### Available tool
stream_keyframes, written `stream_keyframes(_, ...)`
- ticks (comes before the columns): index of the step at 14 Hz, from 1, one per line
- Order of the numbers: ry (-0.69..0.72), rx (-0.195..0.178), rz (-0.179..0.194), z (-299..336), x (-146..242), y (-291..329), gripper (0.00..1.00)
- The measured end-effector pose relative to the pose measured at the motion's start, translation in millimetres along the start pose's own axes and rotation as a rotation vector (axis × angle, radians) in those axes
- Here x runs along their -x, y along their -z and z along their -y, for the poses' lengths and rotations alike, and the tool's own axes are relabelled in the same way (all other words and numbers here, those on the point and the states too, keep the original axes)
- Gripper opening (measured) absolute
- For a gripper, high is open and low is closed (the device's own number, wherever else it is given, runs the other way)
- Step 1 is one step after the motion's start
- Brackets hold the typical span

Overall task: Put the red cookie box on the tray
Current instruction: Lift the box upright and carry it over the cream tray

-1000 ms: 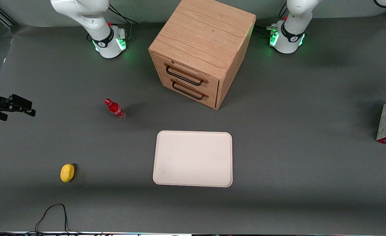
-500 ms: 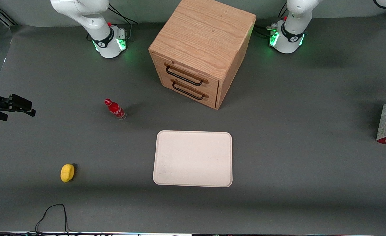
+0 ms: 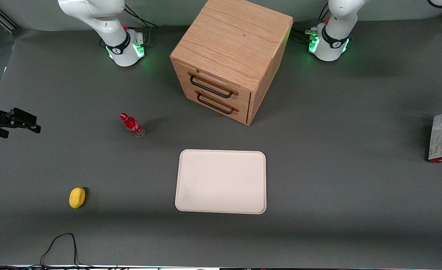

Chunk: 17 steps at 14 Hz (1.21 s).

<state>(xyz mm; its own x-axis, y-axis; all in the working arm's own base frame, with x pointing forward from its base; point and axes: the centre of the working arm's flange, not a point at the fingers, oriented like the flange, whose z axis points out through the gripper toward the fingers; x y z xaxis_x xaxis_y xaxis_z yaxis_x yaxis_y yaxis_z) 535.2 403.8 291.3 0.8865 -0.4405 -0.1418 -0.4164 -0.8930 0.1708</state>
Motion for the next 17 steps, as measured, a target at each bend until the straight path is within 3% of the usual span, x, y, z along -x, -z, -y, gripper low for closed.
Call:
stream_keyframes(5, 0.108, 0.045, 0.066, -119, -27, 151, 0.03)
stream_keyframes(9, 0.217, 0.036, 0.097, -236, -69, 232, 0.03)
stream_keyframes(12, 0.339, 0.083, 0.062, -322, -137, 239, 0.03)
stream_keyframes(13, 0.375, 0.076, 0.048, -352, -165, 237, 0.03)
stream_keyframes(17, 0.461, 0.038, -0.067, -458, -284, 213, 0.03)
